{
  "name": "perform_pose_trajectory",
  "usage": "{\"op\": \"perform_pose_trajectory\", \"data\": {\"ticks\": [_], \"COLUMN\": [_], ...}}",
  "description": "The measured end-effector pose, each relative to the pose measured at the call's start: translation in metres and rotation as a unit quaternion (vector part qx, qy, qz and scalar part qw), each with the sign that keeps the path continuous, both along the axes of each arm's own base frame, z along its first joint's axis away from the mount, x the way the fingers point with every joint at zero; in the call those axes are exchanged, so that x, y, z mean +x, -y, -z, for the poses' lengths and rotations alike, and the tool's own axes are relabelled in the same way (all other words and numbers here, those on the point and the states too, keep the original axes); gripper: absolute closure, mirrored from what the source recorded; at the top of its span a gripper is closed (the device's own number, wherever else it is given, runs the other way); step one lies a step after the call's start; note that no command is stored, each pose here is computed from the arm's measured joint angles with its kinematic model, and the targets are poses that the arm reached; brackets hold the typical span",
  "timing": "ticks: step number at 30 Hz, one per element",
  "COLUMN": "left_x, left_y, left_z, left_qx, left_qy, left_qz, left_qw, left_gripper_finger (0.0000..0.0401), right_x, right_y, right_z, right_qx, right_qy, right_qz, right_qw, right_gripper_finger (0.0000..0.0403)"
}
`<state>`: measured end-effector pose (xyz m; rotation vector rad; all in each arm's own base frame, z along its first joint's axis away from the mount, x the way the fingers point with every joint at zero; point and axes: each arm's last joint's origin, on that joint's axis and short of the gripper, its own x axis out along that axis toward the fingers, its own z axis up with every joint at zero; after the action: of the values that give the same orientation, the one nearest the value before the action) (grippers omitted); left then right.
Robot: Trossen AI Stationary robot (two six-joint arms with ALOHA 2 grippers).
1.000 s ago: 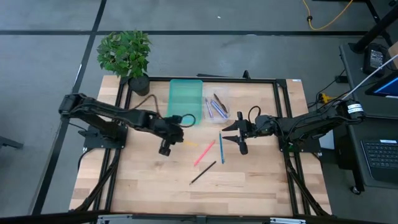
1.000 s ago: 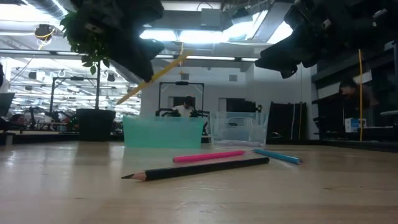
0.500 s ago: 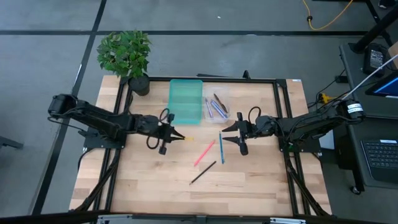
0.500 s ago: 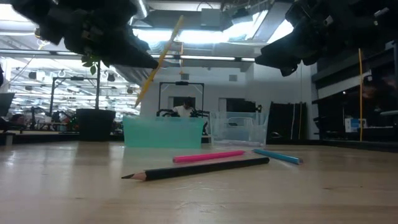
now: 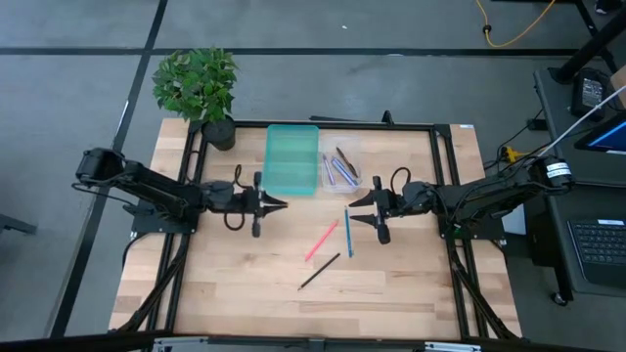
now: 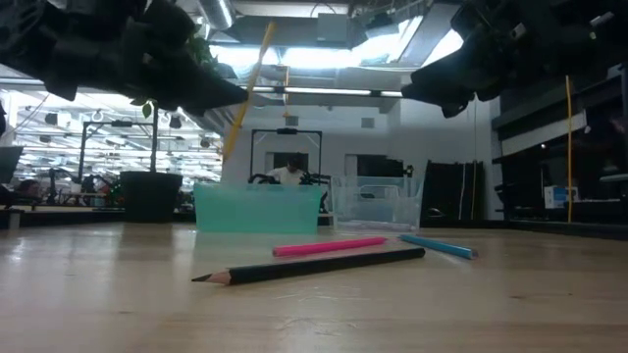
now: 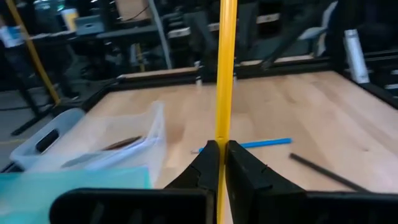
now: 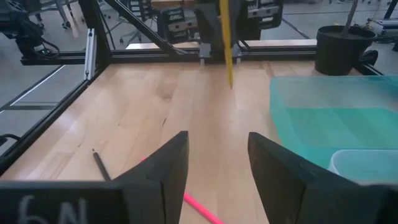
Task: Sort pens & pencils
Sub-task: Put the yellow pencil into the blue bin
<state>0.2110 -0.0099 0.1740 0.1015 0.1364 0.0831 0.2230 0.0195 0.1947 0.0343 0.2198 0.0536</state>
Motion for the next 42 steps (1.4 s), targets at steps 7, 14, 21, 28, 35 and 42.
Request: {"op": "perform_pose_trajectory", "data": {"ticks": [7, 14, 21, 28, 35, 42], "left_x": [-0.001, -0.001, -0.003, 0.002, 0.005, 0.010], "left_y": [-0.006, -0.011, -0.017, -0.034, -0.058, -0.073], "left_z": [-0.005, -0.007, -0.007, -0.014, -0.016, -0.023], "left_qx": [-0.003, -0.004, 0.001, -0.005, -0.018, -0.023], "left_qy": [0.029, 0.040, 0.041, 0.045, 0.010, -0.024], "left_qz": [-0.098, -0.157, -0.215, -0.254, -0.272, -0.272], "left_qw": [0.995, 0.987, 0.976, 0.966, 0.962, 0.962], "left_gripper_finger": [0.0390, 0.0390, 0.0390, 0.0390, 0.0390, 0.0390], "right_x": [0.000, 0.000, 0.000, 0.000, 0.000, 0.000], "right_y": [0.000, 0.000, 0.000, 0.000, 0.000, 0.000], "right_z": [-0.001, -0.001, -0.002, -0.002, -0.002, -0.002], "right_qx": [-0.002, -0.004, -0.013, -0.014, -0.014, -0.014], "right_qy": [0.004, 0.005, 0.011, 0.012, 0.012, 0.012], "right_qz": [0.000, 0.000, -0.002, -0.001, -0.001, -0.001], "right_qw": [1.000, 1.000, 1.000, 1.000, 1.000, 1.000], "right_gripper_finger": [0.0236, 0.0236, 0.0236, 0.0236, 0.0236, 0.0236]}}
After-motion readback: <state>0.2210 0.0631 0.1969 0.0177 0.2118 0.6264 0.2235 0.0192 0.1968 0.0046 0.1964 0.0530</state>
